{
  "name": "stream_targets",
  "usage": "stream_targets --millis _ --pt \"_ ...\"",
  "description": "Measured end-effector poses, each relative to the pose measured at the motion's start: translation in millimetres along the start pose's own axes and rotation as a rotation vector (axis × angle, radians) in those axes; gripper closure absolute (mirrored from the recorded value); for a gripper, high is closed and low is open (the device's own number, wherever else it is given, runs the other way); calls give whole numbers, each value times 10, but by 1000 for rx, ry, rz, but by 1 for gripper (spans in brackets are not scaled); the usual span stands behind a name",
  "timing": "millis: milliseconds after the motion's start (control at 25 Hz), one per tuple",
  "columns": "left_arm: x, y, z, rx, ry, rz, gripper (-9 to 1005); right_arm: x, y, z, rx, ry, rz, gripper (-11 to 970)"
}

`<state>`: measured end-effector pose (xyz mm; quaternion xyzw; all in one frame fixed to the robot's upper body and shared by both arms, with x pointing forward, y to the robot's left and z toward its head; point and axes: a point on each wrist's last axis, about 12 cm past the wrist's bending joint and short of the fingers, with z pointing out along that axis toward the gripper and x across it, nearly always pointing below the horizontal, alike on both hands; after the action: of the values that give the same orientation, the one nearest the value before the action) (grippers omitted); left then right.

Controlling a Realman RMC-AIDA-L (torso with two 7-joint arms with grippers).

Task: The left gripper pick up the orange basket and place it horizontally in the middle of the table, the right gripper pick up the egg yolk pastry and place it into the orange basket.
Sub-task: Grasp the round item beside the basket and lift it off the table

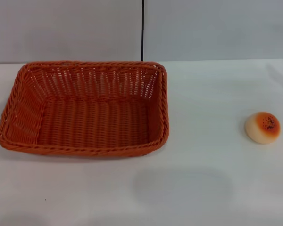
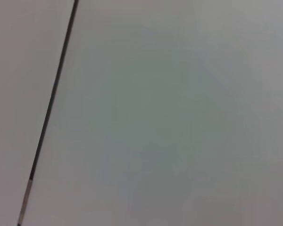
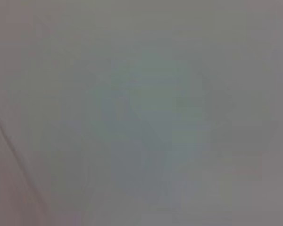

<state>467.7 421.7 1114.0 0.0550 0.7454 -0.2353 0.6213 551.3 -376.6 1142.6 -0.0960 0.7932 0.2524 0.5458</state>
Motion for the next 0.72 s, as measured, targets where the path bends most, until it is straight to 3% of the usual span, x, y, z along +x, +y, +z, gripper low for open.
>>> stream_targets --millis 120,240,320,560,720 --pt "240 -17 -117 6 -114 47 163 -285 18 -145 -19 206 87 289" --pt "375 -42 -211 -17 -196 84 163 -397 28 -192 -24 315 133 289" --pt "493 -85 -278 -40 -257 116 163 -517 50 -209 -17 487 182 289" --pt "595 -132 -313 -42 -260 131 163 -540 108 -62 35 734 162 289" --pt "621 -139 -320 -44 -254 126 163 -389 174 109 24 879 146 290"
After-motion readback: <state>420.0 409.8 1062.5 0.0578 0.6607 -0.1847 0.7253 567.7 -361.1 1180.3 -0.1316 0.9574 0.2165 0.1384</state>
